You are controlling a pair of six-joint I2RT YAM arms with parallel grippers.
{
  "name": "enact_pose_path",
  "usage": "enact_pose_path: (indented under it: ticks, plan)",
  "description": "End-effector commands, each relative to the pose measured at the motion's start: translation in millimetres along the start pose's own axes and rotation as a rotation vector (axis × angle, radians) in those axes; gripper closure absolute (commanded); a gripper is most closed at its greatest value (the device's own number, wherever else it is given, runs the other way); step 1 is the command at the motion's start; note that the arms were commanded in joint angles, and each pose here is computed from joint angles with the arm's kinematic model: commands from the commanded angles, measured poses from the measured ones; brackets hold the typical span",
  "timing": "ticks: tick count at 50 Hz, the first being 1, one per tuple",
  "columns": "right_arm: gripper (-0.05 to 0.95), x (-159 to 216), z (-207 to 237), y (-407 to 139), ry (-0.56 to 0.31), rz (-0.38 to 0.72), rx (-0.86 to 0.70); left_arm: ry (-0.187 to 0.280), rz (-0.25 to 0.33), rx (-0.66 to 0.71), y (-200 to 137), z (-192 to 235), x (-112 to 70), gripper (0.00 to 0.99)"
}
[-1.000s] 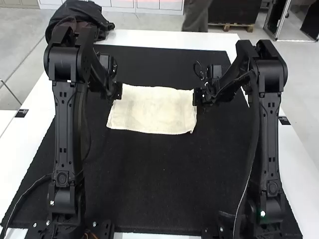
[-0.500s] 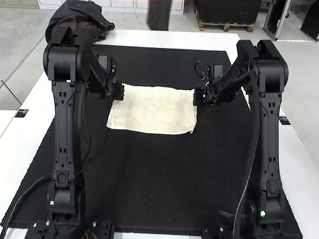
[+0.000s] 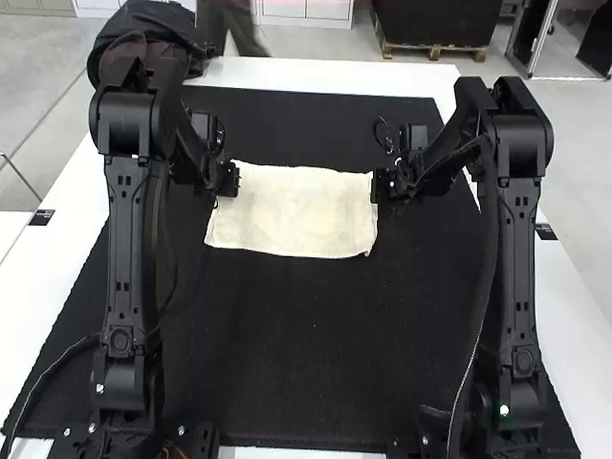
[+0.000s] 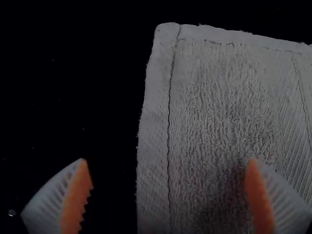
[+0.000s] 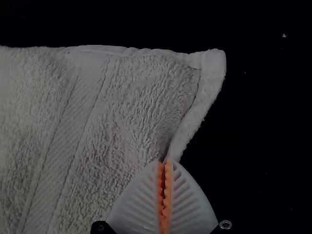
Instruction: Fold the towel.
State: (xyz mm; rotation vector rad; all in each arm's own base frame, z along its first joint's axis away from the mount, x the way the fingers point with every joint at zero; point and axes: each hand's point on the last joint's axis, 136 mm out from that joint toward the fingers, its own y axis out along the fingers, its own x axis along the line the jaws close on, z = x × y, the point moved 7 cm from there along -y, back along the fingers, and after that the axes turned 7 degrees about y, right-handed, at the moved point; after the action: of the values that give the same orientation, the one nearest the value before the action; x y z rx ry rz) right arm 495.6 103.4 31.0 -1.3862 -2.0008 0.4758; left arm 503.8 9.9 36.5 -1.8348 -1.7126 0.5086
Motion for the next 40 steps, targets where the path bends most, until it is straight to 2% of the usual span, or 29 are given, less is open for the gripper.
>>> enact_pose_path:
  ticks: [1, 3, 21, 40]
  plan:
    - [0.92, -6, 3, 1, 0.028, -0.028, 0.014, 0.005, -0.037, 0.021, 7, 7, 10.2, 0.752]
    - [0.92, -7, 4, 2, 0.029, -0.027, 0.015, 0.005, -0.038, 0.015, 7, 7, 10.3, 0.975]
    - [0.92, -6, 0, -3, 0.047, -0.032, 0.008, 0.009, -0.018, -0.04, -2, -11, 14.0, 0.97]
    - [0.92, -5, -27, -25, 0.072, -0.05, -0.059, 0.004, 0.001, -0.104, -23, -36, 22.3, 0.97]
